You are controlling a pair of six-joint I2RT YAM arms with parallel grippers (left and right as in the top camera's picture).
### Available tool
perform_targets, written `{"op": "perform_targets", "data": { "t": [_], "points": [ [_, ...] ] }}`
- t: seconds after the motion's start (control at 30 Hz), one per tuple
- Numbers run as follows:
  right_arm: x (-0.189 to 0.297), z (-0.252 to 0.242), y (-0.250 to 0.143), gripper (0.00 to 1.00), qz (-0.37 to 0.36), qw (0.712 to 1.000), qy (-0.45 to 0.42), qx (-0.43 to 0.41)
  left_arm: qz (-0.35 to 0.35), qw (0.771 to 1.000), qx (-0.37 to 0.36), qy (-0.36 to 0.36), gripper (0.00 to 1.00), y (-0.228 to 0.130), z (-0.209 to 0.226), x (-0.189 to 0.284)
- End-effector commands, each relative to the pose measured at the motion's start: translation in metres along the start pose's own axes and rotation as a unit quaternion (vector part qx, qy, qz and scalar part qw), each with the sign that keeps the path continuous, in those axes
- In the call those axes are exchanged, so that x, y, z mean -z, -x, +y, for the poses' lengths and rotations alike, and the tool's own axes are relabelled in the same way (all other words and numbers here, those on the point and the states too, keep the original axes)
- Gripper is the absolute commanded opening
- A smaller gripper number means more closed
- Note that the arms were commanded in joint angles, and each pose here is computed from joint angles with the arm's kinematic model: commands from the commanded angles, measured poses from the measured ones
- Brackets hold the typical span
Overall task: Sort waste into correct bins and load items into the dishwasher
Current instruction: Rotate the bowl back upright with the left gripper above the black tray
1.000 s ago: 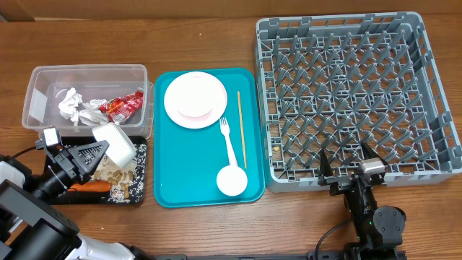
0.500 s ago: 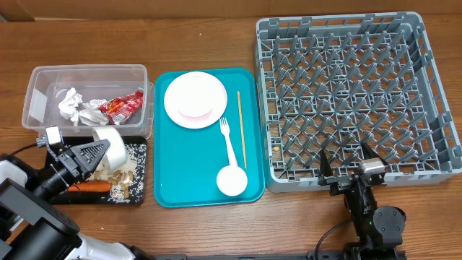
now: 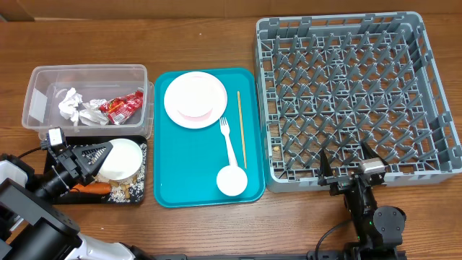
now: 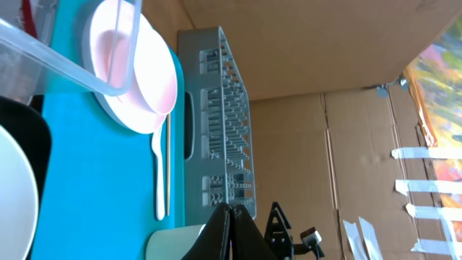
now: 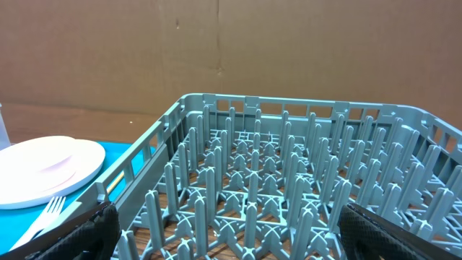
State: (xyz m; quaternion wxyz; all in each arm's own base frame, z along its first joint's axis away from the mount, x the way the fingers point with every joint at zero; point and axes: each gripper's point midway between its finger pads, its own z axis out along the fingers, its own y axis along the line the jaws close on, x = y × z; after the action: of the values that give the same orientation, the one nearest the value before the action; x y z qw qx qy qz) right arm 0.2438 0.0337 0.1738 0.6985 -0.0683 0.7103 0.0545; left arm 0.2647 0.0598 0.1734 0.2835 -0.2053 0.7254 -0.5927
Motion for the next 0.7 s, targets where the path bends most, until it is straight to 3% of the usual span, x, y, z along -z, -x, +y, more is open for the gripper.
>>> {"op": "perform_targets", "data": {
  "t": [0.0,0.47,0.67],
  "points": [
    [0.0,0.001,-0.003,1.0,0.0,1.0,0.002,0.002,-0.008,0.999,-0.05,-0.005,0.04,0.002,-0.007,-0.002],
    [0.0,0.001,-0.003,1.0,0.0,1.0,0.002,0.002,-0.006,0.998,-0.06,0.006,0.04,0.006,-0.005,-0.001],
    [0.0,0.001,-0.003,1.0,0.0,1.0,0.002,0.002,-0.013,0.999,-0.029,0.039,0.04,0.023,0.022,0.001]
  ]
}}
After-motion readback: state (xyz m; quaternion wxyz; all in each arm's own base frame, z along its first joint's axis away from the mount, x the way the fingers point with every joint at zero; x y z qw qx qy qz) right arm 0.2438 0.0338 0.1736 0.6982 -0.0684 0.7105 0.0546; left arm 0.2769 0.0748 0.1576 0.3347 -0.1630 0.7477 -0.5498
